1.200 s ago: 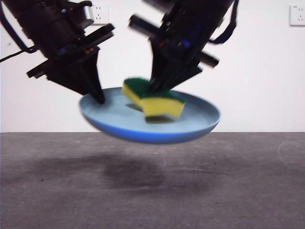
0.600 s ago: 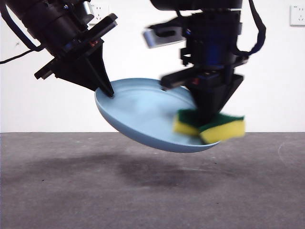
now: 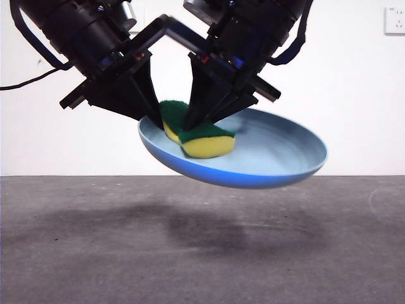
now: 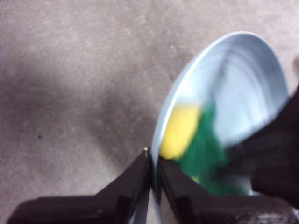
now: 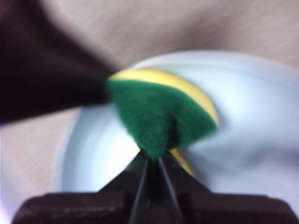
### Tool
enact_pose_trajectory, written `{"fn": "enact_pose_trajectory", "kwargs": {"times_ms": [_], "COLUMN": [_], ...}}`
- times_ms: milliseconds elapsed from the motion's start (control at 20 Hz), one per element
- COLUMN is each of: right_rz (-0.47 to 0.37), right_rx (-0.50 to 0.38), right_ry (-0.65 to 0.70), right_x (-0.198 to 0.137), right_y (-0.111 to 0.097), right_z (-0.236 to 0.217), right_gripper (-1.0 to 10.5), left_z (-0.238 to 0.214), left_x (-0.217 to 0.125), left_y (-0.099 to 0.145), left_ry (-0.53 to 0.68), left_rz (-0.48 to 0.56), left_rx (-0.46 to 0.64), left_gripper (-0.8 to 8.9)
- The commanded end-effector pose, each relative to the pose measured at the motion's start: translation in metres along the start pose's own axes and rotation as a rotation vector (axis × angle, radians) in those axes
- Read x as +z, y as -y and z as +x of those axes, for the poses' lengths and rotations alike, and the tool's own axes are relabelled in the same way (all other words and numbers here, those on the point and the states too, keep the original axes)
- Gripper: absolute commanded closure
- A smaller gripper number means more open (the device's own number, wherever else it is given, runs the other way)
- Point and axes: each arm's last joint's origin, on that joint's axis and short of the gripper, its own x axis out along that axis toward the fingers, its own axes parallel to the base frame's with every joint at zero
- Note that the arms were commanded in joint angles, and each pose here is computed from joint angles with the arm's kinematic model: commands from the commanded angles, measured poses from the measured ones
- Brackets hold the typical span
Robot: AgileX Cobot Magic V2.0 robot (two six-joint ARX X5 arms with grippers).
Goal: Pick up the plate,pick up the cloth,clean the plate with the cloth
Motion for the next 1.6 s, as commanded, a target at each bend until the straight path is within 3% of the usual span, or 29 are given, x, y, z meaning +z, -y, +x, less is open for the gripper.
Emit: {"fn": "enact_pose_trajectory", "kwargs": {"times_ms": [50,150,250,400,450,550,650,700,750,850,950,1050,1250,1500,1550,1600], "right_rz": [-0.019,-0.027,-0.066,-0.106,-0.096,-0.055,-0.032,-0.027,-0.03,-0.005,0.001,0.0,0.001,0.011,0.016,0.016], "right_rx": [0.025,-0.103,-0.388,-0.826,-0.882,-0.857,-0.751,-0.655,-0.53,-0.425,-0.413,-0.413,-0.421,-0.424,-0.422,-0.422], "right_ry": [-0.18,-0.318,-0.409,-0.293,-0.212,-0.024,0.105,0.178,0.253,0.322,0.341,0.328,0.257,0.236,0.245,0.252], "right_x": [-0.02,-0.033,-0.041,-0.031,-0.024,-0.007,0.005,0.012,0.019,0.024,0.024,0.018,0.0,-0.017,-0.019,-0.019], "right_y": [0.0,0.004,0.012,0.024,0.026,0.025,0.022,0.018,0.013,0.007,0.003,-0.001,-0.009,-0.015,-0.016,-0.016], "right_z": [0.009,0.005,0.0,-0.007,-0.008,-0.006,-0.005,-0.008,-0.012,-0.025,-0.041,-0.062,-0.1,-0.134,-0.138,-0.14], "right_gripper": [9.6,9.6,9.6,9.6,9.6,9.6,9.6,9.6,9.6,9.6,9.6,9.6,9.6,9.6,9.6,9.6], "left_z": [-0.007,-0.009,-0.009,-0.009,-0.008,-0.007,-0.006,-0.006,-0.005,-0.005,-0.004,-0.001,0.022,0.063,0.068,0.071], "left_x": [0.013,0.013,0.01,0.003,0.001,-0.003,-0.005,-0.006,-0.008,-0.01,-0.009,-0.004,0.001,-0.017,-0.021,-0.024], "left_y": [0.003,-0.002,-0.006,-0.005,-0.004,0.001,0.003,0.004,0.003,-0.002,-0.008,-0.021,-0.051,-0.091,-0.096,-0.099], "left_ry": [0.09,0.085,0.055,-0.02,-0.043,-0.074,-0.091,-0.099,-0.101,-0.096,-0.087,-0.061,-0.049,-0.197,-0.224,-0.242], "left_rz": [0.009,-0.005,-0.021,-0.018,-0.014,0.015,0.038,0.057,0.087,0.148,0.201,0.207,0.166,0.127,0.116,0.108], "left_rx": [-0.077,-0.066,-0.055,-0.082,-0.099,-0.113,-0.113,-0.096,-0.025,0.194,0.342,0.408,0.45,0.5,0.505,0.505], "left_gripper": [8.22,8.22,8.22,8.22,8.22,8.22,8.22,8.22,8.22,8.22,8.23,8.22,8.23,8.12,7.97,6.94]}}
